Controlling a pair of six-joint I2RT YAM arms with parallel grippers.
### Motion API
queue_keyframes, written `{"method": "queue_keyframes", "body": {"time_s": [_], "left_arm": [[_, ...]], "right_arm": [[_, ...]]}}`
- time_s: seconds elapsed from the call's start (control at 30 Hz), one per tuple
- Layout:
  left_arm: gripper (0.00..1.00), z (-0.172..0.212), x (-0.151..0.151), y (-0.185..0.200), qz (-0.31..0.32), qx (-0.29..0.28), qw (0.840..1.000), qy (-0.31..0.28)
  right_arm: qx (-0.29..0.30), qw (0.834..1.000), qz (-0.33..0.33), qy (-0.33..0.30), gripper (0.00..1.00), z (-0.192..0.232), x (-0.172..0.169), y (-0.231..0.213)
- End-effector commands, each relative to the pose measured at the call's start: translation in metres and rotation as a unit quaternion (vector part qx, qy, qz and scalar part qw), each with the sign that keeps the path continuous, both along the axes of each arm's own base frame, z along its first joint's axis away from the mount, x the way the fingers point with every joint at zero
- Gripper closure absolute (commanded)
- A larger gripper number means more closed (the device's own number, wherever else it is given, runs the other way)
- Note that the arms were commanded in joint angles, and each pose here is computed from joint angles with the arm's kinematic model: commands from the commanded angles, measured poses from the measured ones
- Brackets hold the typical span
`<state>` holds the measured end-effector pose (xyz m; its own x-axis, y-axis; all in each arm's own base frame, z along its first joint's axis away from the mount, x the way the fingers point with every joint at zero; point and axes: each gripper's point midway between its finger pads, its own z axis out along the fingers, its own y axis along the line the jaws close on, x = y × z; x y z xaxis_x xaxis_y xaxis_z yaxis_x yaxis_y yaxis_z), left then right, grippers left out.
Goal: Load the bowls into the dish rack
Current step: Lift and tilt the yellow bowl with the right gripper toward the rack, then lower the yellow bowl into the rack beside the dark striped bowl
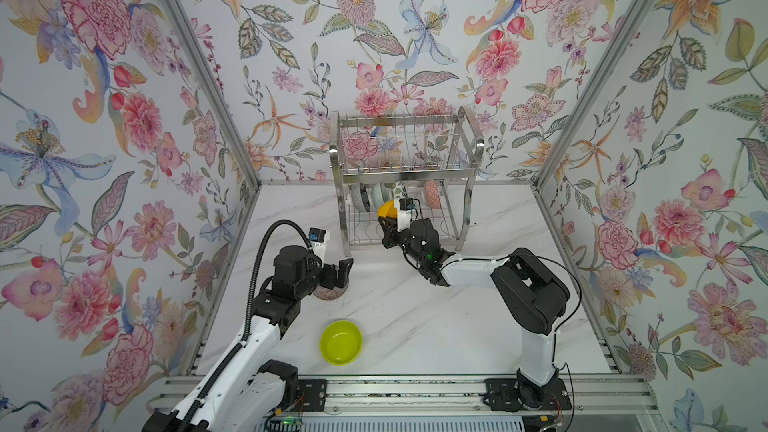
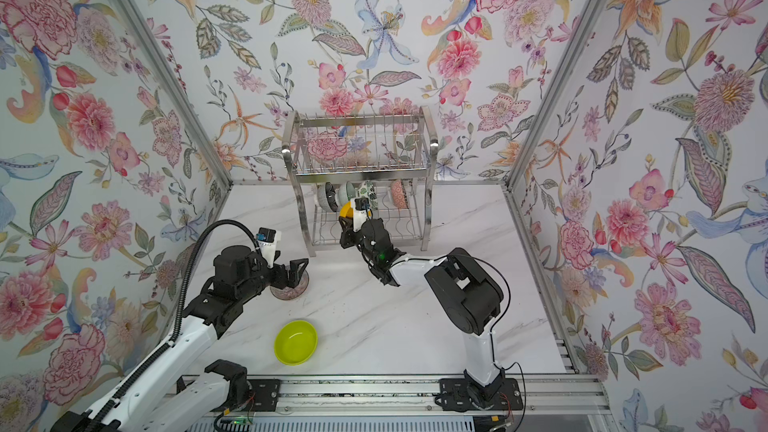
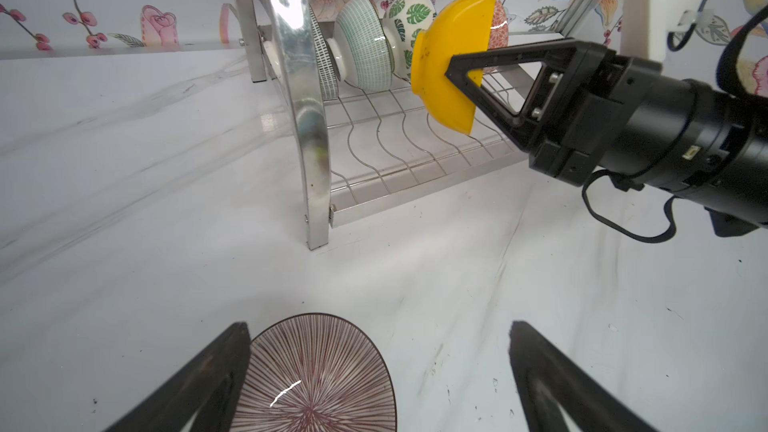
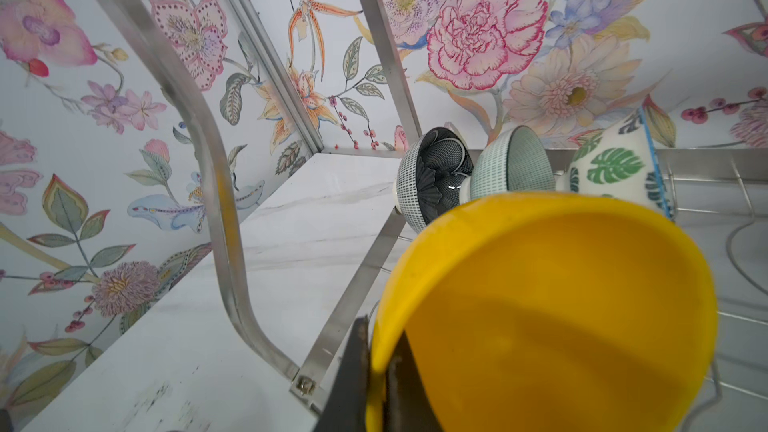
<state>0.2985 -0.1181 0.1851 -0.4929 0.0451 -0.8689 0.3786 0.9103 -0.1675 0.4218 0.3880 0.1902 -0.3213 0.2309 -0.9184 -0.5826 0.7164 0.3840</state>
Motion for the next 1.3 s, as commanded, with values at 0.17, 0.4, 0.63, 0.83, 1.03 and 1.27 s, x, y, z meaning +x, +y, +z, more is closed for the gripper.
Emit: {"method": "queue_keyframes", "body": {"time_s": [0.17,0.4,0.63,0.83,1.03,1.27], "left_arm": [[0.01,0.007,0.005,0.012,0.030,-0.003,0.999,-0.020],[0.01,0.010,0.004,0.006,0.013,-0.013,1.000,-0.025],[0.01,0.016,0.000,-0.002,-0.011,-0.029,0.999,-0.036],[0.01,0.020,-0.006,-0.009,-0.038,-0.033,0.997,-0.053],[0.01,0.025,-0.010,-0.012,-0.050,-0.039,0.996,-0.063],[0.01,0.028,-0.014,-0.018,-0.070,-0.045,0.994,-0.068]], "right_arm": [[0.126,0.987,0.093,0.024,0.95,0.038,0.002,0.023],[0.159,0.973,0.158,0.050,0.95,0.046,-0.005,0.034],[0.177,0.956,0.223,0.068,0.95,0.049,-0.015,0.047],[0.189,0.941,0.263,0.094,0.95,0.044,-0.017,0.055],[0.210,0.927,0.289,0.115,0.95,0.043,-0.014,0.058],[0.235,0.912,0.308,0.137,0.95,0.040,-0.008,0.052]]}}
